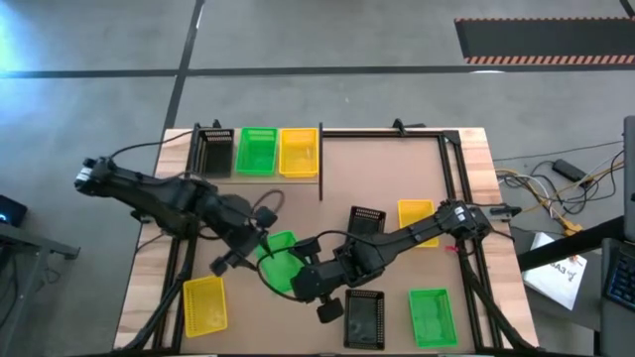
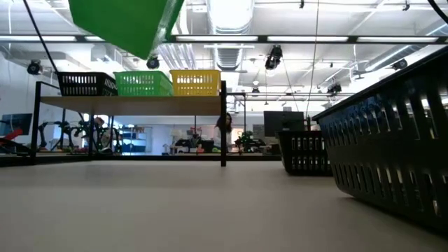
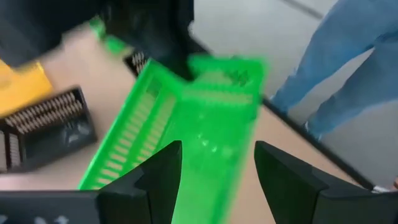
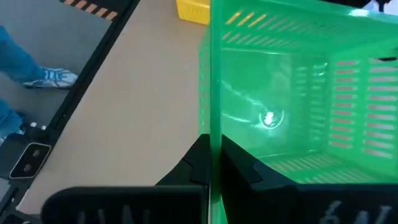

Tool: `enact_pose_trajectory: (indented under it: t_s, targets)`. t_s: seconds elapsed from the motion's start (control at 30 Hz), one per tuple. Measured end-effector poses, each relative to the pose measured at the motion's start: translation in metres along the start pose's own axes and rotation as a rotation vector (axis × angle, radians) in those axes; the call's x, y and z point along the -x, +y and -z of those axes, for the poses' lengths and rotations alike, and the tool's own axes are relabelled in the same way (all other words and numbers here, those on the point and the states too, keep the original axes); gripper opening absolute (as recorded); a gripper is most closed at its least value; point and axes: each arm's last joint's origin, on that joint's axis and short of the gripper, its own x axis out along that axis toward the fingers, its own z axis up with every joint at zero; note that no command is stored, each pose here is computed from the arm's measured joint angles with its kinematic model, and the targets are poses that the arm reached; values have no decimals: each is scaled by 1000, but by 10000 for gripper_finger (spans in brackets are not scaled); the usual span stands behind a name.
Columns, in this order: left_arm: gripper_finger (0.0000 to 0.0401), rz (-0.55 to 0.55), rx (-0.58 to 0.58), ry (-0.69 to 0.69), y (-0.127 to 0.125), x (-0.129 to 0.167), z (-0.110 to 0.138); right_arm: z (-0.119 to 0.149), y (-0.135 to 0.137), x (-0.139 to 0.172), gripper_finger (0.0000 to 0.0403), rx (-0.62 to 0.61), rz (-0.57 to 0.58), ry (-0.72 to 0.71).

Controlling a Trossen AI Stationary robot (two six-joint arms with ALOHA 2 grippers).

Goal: Stack baskets on shelf by color
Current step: Stack the top green bin on top of the other green bin on the shelf

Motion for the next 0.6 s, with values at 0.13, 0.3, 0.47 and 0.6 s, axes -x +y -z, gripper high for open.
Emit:
enact_pose_trajectory:
  t_s: [0.13, 0.3, 0.47, 0.6]
  targets:
    - [185, 27, 28, 76, 6, -23, 5, 0, -1, 0, 8, -2, 1, 1]
    - [146, 121, 48, 87, 7, -33, 6, 0, -1, 0, 8, -3, 2, 1]
    - [72, 135, 60, 114, 5, -32, 9, 1, -3, -1, 8, -5, 7, 3]
    - [13, 177, 74, 130, 4, -32, 11, 1, -6, -1, 8, -9, 11, 0]
